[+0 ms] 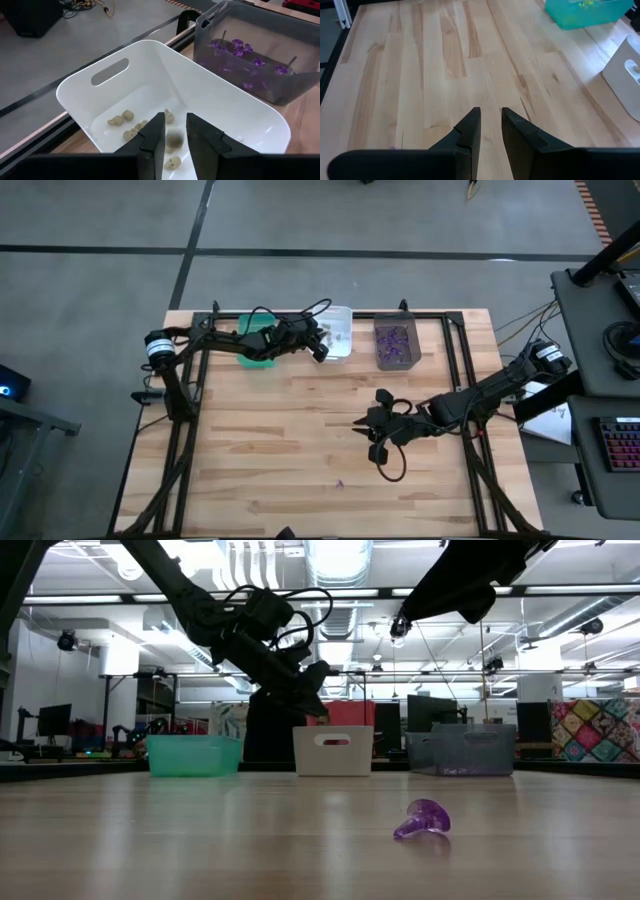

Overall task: Sort Halloween decoration
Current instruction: Put the white skull toy into the white bin, then put the purple witch hat toy into the gray bin

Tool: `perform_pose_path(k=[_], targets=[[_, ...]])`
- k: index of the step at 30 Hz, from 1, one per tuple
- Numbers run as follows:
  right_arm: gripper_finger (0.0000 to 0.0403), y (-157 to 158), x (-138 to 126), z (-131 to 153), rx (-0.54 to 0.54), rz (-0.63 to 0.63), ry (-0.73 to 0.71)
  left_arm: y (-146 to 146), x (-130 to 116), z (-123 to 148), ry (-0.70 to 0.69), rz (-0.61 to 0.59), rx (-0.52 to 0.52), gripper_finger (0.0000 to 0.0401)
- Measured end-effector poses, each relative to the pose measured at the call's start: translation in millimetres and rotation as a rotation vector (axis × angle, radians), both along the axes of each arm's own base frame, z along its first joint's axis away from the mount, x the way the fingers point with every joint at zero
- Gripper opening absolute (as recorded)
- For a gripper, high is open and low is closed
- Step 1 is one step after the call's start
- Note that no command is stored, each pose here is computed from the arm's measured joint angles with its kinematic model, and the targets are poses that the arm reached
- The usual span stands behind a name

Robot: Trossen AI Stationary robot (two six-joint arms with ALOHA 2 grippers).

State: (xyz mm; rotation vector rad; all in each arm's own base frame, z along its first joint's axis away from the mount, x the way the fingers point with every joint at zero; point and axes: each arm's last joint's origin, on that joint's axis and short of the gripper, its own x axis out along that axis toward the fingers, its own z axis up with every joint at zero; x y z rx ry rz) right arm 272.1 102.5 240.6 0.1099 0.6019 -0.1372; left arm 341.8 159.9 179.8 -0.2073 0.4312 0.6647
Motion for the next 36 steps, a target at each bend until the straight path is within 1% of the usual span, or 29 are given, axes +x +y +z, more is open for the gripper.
perform_pose_path(k=[7, 12, 18, 23, 28, 31, 34, 36], targets=[[0.0068, -0.1, 0.0, 0.0, 0.0, 0.0, 0.0, -0.1, 0.1, 0.0, 0.0, 0.0, 0.0, 0.0093], [0.0068, 0.0, 0.0, 0.0, 0.001, -0.001, -0.001, -1.3, -0.4, 1.9, -0.006, -0.004, -0.009, 0.0106], [0.0068, 0.3, 0.6, 0.7, 0.011, -0.005, -0.011, -13.4, -1.4, 21.6, -0.065, -0.108, -0.039, 0.0108], [0.0068, 1.7, 3.8, 5.4, 0.036, -0.004, -0.068, -34.6, -3.3, 42.5, -0.086, -0.165, -0.023, 0.01], [0.0068, 3.2, 6.8, 7.2, 0.08, -0.014, -0.104, -65.0, -6.1, 62.5, -0.084, -0.257, 0.003, 0.0091], [0.0068, 5.8, 11.1, 2.5, 0.101, -0.021, -0.107, -85.3, -9.3, 72.3, -0.076, -0.311, 0.008, 0.0088], [0.0068, 9.8, 17.0, -4.7, 0.134, 0.018, -0.096, -104.7, -12.1, 81.4, -0.083, -0.364, 0.016, 0.0086], [0.0068, 12.3, 21.3, -8.0, 0.156, 0.021, -0.08, -117.4, -14.2, 85.3, -0.077, -0.38, 0.027, 0.0086]])
